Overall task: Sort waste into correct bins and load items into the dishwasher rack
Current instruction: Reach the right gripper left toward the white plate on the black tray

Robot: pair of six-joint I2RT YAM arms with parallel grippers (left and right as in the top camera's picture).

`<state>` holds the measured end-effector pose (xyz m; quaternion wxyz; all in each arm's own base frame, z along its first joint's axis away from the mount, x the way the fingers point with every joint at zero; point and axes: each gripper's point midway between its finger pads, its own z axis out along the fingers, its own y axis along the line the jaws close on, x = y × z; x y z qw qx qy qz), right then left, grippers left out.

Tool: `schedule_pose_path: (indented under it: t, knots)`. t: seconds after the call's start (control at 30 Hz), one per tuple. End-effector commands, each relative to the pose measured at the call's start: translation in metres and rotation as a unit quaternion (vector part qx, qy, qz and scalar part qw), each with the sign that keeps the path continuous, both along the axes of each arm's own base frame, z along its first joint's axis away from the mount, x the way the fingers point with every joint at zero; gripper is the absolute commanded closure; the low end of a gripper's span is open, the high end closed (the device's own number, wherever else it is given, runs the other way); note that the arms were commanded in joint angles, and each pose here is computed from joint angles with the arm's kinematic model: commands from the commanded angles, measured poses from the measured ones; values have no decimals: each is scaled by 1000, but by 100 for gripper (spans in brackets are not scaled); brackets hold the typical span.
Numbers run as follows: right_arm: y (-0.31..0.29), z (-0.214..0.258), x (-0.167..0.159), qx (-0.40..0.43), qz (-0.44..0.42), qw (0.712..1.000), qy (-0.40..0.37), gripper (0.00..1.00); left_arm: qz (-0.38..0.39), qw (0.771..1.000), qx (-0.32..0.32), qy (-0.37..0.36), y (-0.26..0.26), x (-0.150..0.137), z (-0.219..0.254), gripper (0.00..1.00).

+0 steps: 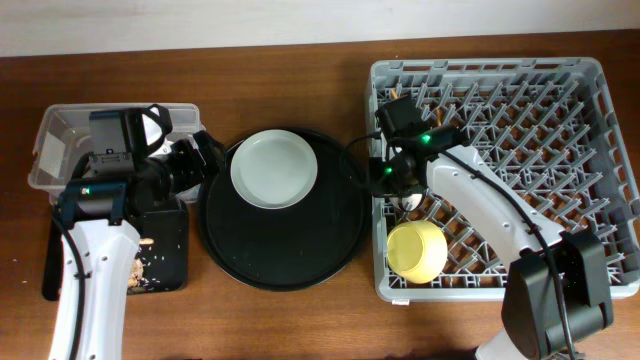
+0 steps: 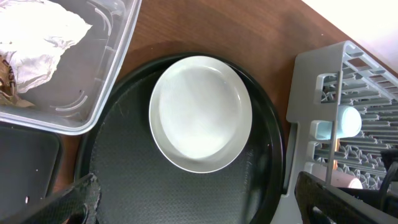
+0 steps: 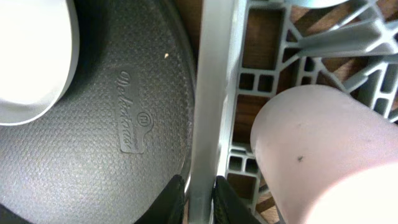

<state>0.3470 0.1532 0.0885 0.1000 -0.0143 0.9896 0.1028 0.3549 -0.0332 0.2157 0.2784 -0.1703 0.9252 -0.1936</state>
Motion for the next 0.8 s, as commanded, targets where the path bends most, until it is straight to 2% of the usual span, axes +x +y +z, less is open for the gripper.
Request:
schedule_pose_path:
  t: [0.0, 0.13, 0.23, 0.27, 0.37, 0.4, 0.47, 0.6, 0.77]
  knots:
    - [11, 34, 14, 22, 25, 998, -44, 78, -3, 1000, 5, -5, 1, 1, 2, 1]
    - [21, 85, 34, 39, 33, 994, -98, 75, -3, 1000, 5, -5, 1, 1, 2, 1]
    - [31, 104, 44, 51, 40, 990, -129, 72, -3, 1000, 5, -5, 1, 1, 2, 1]
    - [35, 106, 46, 54, 44, 988, -136, 68, -3, 1000, 5, -5, 1, 1, 2, 1]
    - [50, 105, 50, 63, 57, 985, -152, 42, -3, 1000, 5, -5, 1, 1, 2, 1]
    - [57, 103, 52, 66, 63, 983, -157, 37, -3, 1000, 5, -5, 1, 1, 2, 1]
    - [74, 95, 54, 71, 79, 981, -163, 38, -3, 1000, 5, -5, 1, 1, 2, 1]
    - [98, 79, 60, 46, 108, 976, -181, 47, -3, 1000, 5, -5, 1, 1, 2, 1]
    - [106, 34, 73, -26, 105, 977, -184, 46, -3, 1000, 5, -5, 1, 1, 2, 1]
